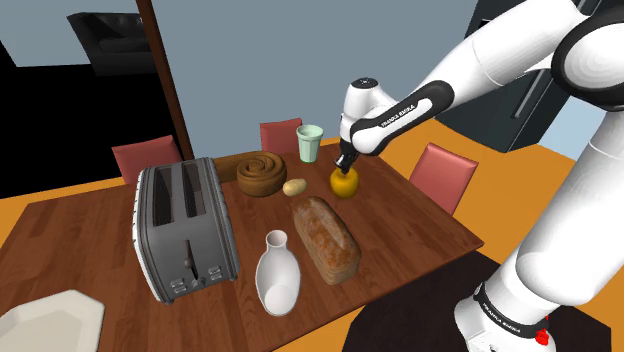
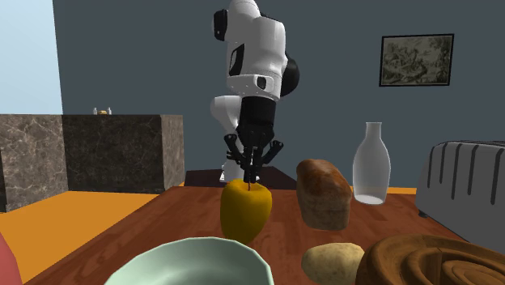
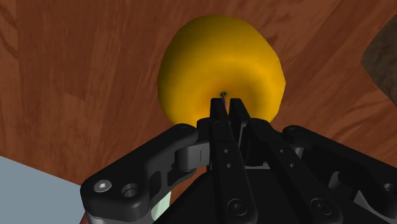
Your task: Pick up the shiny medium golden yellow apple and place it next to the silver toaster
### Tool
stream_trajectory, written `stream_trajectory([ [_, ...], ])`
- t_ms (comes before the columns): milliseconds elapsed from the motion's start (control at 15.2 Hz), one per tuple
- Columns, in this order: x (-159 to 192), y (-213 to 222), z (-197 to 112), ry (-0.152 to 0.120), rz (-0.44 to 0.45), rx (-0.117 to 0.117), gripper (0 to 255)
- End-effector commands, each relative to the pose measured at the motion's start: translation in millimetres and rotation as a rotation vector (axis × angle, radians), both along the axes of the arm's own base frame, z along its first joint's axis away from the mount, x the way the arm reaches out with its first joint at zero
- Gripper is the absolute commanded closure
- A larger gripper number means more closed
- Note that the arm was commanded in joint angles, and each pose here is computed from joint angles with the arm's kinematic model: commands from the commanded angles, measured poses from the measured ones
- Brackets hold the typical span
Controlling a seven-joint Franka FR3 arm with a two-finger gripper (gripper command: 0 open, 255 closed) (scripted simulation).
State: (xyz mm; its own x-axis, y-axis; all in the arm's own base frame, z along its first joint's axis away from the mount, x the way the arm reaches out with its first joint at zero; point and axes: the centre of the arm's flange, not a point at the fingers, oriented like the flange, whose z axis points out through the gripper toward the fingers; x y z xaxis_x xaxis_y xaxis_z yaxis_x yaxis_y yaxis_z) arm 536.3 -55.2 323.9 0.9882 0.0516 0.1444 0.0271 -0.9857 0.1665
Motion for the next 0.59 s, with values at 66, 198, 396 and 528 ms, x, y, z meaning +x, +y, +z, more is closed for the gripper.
stream_trajectory([
  [66, 0, 0, 15, 0.000, 0.000, 0.000, 255],
  [198, 0, 0, 26, 0.000, 0.000, 0.000, 255],
  [396, 0, 0, 42, 0.000, 0.000, 0.000, 255],
  [528, 0, 0, 52, 0.000, 0.000, 0.000, 255],
])
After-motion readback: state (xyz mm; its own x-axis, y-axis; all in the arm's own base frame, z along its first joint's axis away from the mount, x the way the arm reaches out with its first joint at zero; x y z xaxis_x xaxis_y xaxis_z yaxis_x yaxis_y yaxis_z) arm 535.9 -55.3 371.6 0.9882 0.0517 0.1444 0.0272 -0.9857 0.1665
